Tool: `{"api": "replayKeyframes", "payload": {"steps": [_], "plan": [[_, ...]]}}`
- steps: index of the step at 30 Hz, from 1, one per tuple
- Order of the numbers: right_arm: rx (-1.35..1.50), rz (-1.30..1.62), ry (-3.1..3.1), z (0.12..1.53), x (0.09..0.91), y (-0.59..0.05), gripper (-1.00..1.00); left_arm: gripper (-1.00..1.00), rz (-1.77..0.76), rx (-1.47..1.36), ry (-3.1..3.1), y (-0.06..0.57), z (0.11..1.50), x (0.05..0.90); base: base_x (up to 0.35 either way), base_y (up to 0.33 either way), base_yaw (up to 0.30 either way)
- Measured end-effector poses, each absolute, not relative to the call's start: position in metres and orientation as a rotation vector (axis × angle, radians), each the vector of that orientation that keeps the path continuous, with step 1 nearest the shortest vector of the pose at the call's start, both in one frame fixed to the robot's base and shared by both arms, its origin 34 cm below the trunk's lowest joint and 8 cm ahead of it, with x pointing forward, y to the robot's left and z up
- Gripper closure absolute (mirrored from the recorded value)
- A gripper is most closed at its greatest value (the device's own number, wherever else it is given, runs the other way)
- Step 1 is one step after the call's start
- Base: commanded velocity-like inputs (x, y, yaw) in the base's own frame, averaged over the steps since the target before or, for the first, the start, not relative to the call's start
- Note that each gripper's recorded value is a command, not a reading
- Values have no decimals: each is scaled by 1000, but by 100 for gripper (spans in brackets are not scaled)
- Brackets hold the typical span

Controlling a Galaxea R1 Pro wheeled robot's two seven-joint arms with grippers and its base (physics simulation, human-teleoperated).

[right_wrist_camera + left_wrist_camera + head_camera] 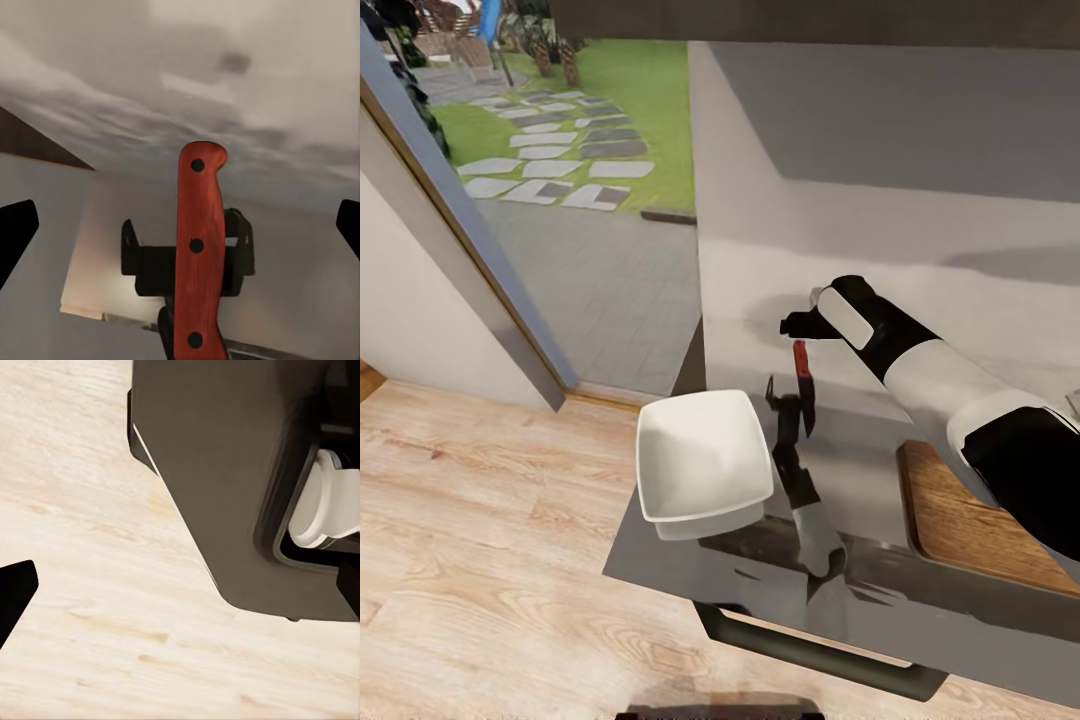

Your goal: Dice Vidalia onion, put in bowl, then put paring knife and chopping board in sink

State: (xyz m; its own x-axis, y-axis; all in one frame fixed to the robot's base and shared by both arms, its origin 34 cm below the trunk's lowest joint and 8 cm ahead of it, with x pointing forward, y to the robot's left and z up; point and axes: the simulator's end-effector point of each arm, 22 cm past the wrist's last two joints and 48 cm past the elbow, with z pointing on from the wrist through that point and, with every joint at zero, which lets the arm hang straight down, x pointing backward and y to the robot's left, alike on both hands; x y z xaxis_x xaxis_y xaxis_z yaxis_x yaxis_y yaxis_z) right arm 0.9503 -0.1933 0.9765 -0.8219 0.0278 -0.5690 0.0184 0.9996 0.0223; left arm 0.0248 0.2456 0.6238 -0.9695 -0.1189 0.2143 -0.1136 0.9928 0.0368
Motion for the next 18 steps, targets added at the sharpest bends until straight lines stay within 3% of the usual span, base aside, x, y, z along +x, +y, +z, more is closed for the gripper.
{"api": "replayKeyframes", "payload": {"steps": [18], "plan": [[32, 21, 2555, 960, 950, -193, -100, -100, -37, 171, -2900, 246, 625, 18, 0, 0, 0]]}}
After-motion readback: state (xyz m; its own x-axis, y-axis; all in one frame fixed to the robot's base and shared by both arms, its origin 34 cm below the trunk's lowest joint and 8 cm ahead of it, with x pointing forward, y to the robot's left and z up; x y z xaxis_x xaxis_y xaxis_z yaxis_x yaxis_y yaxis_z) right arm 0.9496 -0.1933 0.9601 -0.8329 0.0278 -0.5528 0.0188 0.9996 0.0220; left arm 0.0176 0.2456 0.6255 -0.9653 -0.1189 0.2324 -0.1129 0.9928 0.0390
